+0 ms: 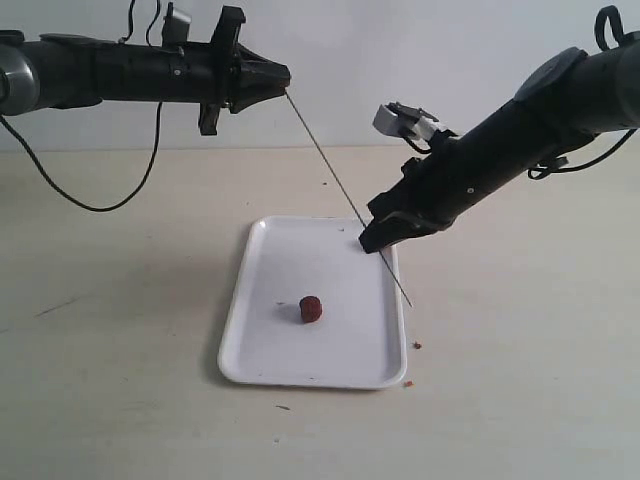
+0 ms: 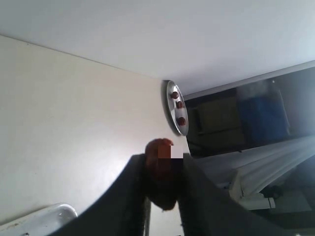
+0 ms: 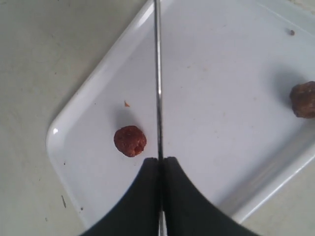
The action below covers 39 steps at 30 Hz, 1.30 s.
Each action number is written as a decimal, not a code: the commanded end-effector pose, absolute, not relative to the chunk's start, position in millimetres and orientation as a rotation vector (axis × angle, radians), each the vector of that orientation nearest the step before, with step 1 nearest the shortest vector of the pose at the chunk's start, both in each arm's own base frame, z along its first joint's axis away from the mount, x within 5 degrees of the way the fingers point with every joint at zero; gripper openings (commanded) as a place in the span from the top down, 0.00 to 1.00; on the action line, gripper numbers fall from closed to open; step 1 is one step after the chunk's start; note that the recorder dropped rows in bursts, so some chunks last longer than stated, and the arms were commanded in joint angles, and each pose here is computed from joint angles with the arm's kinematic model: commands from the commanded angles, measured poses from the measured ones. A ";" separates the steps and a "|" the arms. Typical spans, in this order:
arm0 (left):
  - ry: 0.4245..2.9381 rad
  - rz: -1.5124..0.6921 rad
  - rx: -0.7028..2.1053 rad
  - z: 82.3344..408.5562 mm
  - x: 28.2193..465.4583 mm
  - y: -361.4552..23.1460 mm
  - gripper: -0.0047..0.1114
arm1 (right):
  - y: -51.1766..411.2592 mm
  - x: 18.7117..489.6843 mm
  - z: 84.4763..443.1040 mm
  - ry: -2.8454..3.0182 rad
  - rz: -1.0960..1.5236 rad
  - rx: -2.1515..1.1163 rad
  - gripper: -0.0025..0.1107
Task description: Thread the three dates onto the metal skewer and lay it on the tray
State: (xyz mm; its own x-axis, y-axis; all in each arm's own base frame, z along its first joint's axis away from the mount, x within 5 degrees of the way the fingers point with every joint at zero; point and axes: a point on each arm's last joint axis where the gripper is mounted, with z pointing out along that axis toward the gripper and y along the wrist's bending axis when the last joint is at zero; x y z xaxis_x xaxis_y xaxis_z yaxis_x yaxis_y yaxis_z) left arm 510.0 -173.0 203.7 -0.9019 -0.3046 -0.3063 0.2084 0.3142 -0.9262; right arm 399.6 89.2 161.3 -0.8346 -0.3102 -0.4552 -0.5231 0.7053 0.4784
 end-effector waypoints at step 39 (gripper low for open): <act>2.172 -1.533 -0.003 206.6 507.5 -181.8 0.77 | 88.8 399.8 159.1 2.565 0.862 -0.661 0.98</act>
